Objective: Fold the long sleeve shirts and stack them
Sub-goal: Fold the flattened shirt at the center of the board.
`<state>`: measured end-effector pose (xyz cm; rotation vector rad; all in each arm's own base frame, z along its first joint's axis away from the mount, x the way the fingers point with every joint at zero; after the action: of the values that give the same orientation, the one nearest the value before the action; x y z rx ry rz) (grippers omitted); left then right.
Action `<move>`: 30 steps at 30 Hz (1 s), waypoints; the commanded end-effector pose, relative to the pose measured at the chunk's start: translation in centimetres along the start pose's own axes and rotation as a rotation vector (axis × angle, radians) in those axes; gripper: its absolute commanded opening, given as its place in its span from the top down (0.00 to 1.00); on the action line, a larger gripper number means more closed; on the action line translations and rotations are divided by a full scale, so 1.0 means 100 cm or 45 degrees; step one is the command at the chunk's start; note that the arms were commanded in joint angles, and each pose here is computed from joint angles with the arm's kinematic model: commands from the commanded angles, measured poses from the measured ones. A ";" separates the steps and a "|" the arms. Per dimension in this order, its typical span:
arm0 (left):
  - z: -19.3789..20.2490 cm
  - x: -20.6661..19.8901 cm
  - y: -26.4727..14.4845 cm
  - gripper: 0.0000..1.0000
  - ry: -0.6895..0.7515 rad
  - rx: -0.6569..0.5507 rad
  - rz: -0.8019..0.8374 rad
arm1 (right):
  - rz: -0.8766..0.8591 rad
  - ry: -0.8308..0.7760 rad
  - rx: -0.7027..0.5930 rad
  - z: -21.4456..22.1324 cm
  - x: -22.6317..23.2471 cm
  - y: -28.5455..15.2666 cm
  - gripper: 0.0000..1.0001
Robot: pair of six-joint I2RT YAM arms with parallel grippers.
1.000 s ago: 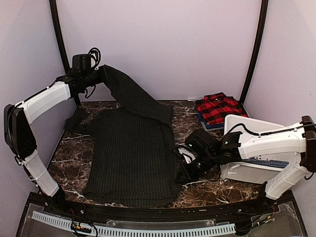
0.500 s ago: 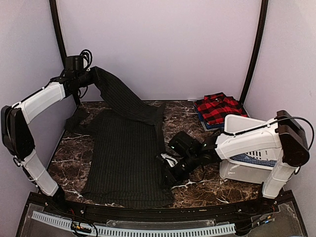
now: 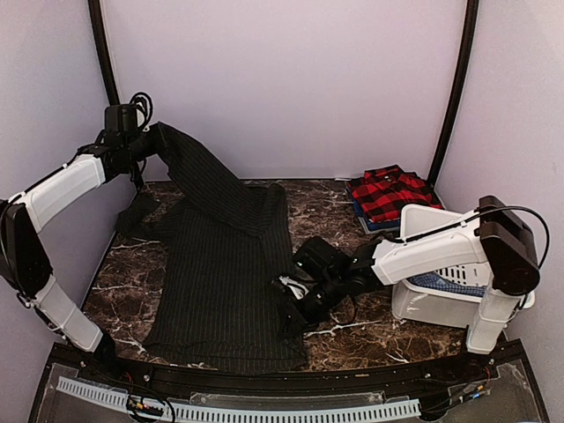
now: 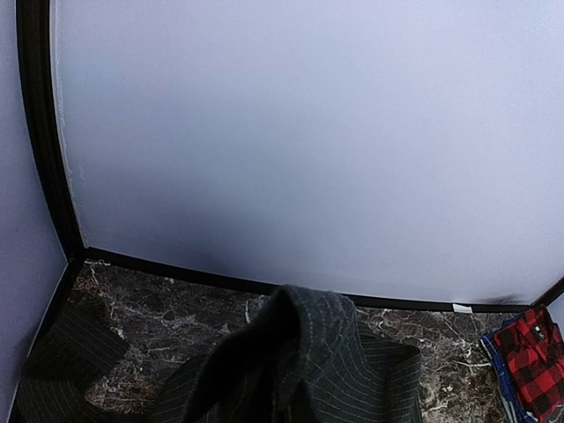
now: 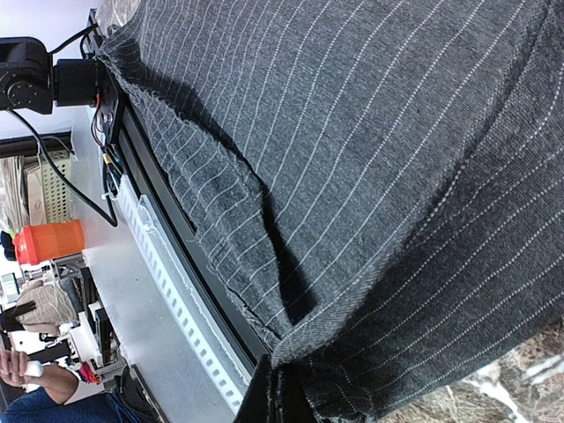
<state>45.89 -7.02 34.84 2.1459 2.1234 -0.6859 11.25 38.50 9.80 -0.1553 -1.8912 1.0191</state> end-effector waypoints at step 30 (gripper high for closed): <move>-0.041 -0.005 -0.056 1.00 -0.024 -0.223 0.067 | -0.099 -0.056 0.025 -0.017 0.010 0.023 1.00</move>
<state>42.55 -6.76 38.65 2.1378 2.0027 -0.5573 11.87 41.14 9.85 -0.0720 -1.9087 0.9953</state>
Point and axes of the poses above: each gripper's point midway between its finger pads, its own y axis out along the fingers, its own x axis along the line the jaws close on, z = x × y, the point moved 4 cm from there along -y, back along the fingers, and after that the axes turned 4 degrees about -y, right-handed, at the moved point
